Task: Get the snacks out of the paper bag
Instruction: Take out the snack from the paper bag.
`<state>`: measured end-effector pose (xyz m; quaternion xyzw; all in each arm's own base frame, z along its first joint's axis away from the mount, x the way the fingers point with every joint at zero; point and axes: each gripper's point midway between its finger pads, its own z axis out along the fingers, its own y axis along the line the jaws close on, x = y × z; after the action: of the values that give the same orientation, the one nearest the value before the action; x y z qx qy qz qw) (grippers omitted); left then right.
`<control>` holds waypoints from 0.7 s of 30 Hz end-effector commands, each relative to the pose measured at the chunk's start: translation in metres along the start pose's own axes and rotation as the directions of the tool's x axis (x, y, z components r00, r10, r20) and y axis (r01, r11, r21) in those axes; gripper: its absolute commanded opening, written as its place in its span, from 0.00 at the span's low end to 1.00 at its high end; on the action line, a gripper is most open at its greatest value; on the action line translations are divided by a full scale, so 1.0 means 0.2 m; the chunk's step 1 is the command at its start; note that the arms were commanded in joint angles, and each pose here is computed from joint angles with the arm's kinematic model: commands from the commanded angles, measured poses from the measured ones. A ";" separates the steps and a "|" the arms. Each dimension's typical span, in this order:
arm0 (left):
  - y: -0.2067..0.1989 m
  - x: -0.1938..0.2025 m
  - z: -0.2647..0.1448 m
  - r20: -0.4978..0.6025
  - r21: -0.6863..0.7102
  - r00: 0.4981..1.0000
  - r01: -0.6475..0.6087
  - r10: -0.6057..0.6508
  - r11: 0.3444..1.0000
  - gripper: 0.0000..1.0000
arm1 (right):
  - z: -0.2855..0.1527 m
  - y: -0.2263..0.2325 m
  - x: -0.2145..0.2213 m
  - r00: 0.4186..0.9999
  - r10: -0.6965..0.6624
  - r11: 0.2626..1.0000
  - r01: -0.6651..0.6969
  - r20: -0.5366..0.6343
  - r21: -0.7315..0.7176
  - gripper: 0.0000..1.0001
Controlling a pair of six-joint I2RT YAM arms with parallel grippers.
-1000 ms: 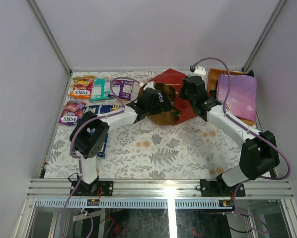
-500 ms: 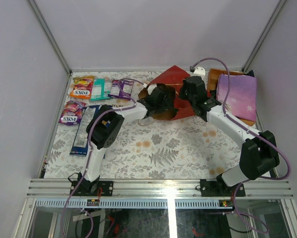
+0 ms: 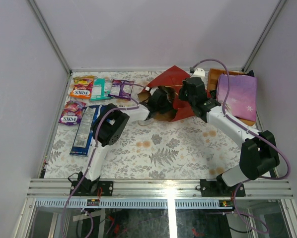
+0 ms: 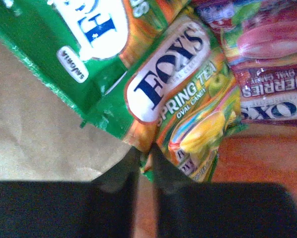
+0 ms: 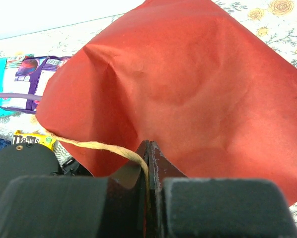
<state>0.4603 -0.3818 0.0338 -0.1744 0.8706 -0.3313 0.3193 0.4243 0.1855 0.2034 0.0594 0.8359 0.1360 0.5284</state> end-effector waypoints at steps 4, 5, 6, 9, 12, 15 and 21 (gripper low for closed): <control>0.00 -0.14 -0.19 -0.045 0.181 0.998 -0.026 0.034 0.983 0.00 | -0.03 -0.03 -0.09 0.998 0.011 1.000 -0.012 0.059 0.016 0.00; 0.01 -0.17 -0.25 -0.033 0.195 0.998 -0.040 0.048 0.980 0.00 | -0.03 -0.03 -0.08 0.998 0.010 1.000 -0.011 0.056 0.018 0.00; 0.02 -0.18 -0.31 -0.023 0.209 0.997 -0.061 0.068 0.976 0.00 | -0.02 -0.03 -0.09 0.998 0.009 1.000 -0.010 0.058 0.019 0.00; 0.01 -0.19 -0.51 0.003 0.239 0.988 -0.152 0.156 0.959 0.00 | -0.01 -0.03 -0.08 0.998 0.009 1.000 -0.010 0.056 0.018 0.00; 0.03 -0.17 -0.67 0.006 0.236 0.972 -0.230 0.235 0.944 0.00 | 0.01 -0.02 -0.07 0.999 0.007 1.000 -0.008 0.048 0.020 0.00; 0.00 -0.18 -0.86 0.042 0.251 0.967 -0.253 0.251 0.934 0.00 | 0.02 -0.02 -0.06 0.999 0.009 1.000 -0.010 0.041 0.017 0.00; 0.01 -0.20 -1.13 0.115 0.244 0.961 -0.272 0.251 0.931 0.00 | 0.03 -0.01 -0.06 0.999 0.010 1.000 -0.010 0.037 0.014 0.00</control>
<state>0.3539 -0.2681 0.1653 -0.0445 0.8287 -0.3978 0.3912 0.4249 0.1856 0.1969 0.0589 0.8383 0.1336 0.5253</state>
